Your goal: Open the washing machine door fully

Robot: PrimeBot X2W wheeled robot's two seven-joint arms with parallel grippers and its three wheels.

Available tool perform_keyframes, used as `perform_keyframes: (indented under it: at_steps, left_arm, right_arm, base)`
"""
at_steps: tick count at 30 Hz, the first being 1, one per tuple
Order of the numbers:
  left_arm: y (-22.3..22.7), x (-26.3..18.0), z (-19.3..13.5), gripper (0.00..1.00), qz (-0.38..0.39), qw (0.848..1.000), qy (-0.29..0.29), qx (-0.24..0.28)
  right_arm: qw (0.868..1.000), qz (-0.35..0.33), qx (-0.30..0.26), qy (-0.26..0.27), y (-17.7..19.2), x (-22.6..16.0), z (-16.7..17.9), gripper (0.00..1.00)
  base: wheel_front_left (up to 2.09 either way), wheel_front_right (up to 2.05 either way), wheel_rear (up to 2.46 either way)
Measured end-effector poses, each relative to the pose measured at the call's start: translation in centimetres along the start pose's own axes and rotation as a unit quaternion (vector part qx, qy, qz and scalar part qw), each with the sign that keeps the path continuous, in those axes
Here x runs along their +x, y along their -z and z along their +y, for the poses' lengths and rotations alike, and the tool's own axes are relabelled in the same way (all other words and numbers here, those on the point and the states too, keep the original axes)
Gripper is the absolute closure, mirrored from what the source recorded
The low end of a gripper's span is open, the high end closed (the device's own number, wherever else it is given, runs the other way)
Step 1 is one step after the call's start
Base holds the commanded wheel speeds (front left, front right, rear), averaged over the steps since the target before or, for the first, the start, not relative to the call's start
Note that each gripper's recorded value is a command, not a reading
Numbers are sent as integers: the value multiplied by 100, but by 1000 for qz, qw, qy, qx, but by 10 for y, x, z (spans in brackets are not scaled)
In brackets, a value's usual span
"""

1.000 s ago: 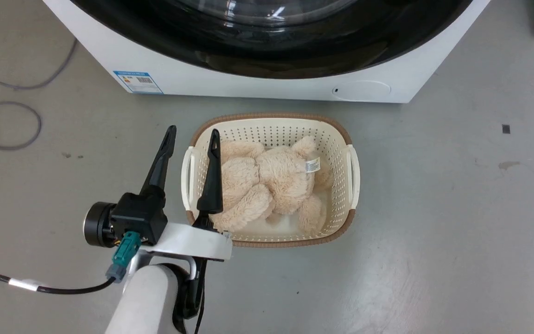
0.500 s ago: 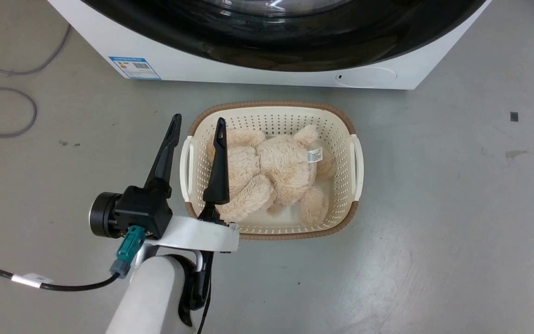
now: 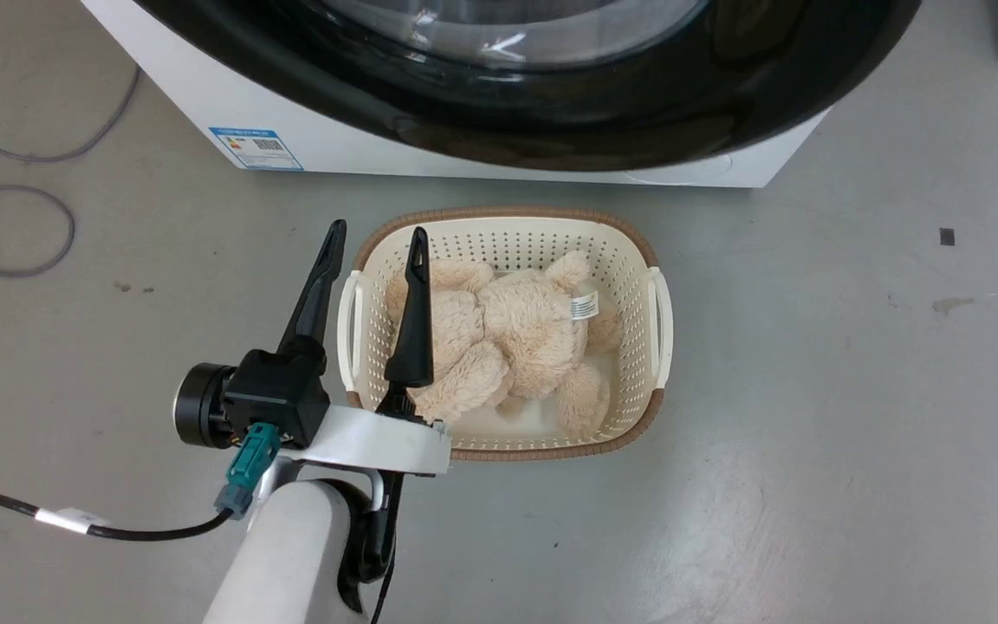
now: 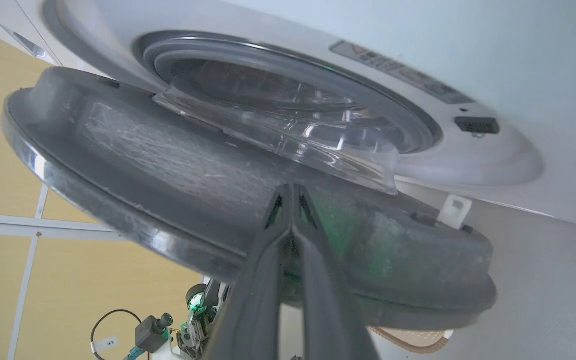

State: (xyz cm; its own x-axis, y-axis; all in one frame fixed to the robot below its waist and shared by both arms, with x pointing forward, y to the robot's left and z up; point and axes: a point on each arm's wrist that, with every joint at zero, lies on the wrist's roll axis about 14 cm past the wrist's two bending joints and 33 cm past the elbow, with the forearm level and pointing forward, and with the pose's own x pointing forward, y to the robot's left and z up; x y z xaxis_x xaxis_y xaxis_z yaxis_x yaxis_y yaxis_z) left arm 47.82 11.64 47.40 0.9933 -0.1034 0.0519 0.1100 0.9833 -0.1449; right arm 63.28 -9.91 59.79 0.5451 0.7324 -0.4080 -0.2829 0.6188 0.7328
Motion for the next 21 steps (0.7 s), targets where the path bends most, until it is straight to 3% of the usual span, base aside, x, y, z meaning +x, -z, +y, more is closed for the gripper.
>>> perform_keyframes:
  at_steps: [21]
  left_arm:
    - [-21,-12,-6,0,-15,1000,4,-1]
  right_arm:
    - [998,48,18,-25,49,-21,10,100]
  base:
    - [0,0,0]
